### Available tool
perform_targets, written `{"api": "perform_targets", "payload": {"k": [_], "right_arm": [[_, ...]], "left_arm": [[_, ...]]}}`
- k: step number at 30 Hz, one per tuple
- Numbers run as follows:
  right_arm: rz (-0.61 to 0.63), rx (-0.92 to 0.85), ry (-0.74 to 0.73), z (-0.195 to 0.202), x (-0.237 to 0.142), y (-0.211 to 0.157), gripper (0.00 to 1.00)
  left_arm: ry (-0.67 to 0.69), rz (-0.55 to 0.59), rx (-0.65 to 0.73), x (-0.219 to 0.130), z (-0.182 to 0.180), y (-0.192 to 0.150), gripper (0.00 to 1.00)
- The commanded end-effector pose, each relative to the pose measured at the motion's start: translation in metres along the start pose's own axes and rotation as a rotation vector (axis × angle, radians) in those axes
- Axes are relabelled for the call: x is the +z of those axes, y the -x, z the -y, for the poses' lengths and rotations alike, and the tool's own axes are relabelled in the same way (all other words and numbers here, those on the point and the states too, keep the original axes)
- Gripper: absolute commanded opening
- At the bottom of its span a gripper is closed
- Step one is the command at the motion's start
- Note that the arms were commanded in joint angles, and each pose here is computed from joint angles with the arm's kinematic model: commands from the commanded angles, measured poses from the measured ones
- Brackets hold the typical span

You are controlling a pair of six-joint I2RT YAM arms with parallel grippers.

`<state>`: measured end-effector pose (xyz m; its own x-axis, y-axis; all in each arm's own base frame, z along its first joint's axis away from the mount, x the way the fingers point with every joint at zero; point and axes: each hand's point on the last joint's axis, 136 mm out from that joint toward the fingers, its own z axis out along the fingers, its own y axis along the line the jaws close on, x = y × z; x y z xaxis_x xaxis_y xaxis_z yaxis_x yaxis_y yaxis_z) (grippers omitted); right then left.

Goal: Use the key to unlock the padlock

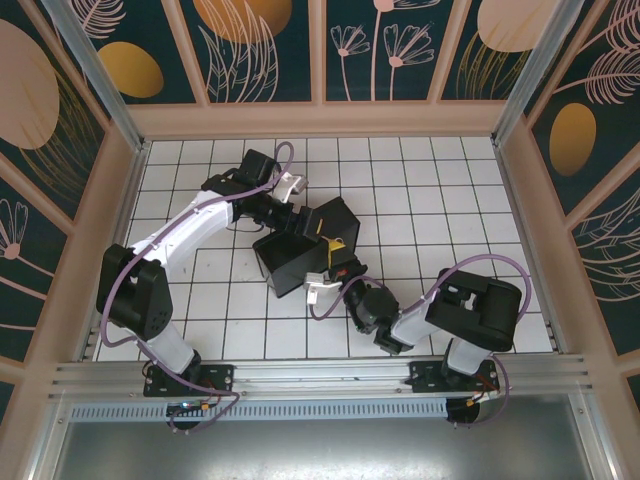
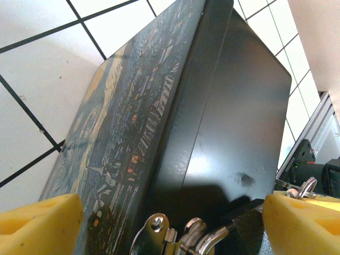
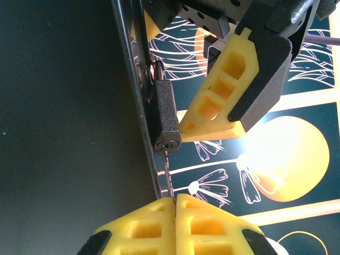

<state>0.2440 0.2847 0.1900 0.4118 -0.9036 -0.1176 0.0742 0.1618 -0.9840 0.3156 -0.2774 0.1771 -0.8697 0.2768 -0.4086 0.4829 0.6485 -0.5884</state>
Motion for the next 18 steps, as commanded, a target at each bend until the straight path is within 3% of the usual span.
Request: {"api": "perform_targets", "payload": {"k": [1,18], "right_arm": [[0.012,0.103,-0.09,0.026,0.005,0.006,0.0],[0.049,0.11,-0.098,0.029,0.005,0.02,0.0]], "left_arm": [[0.008,-0.047,-0.007,0.004,-0.003,-0.016,0.87],[0.004,-0.047,-0.013,0.004,-0.004,-0.018,0.85]]}}
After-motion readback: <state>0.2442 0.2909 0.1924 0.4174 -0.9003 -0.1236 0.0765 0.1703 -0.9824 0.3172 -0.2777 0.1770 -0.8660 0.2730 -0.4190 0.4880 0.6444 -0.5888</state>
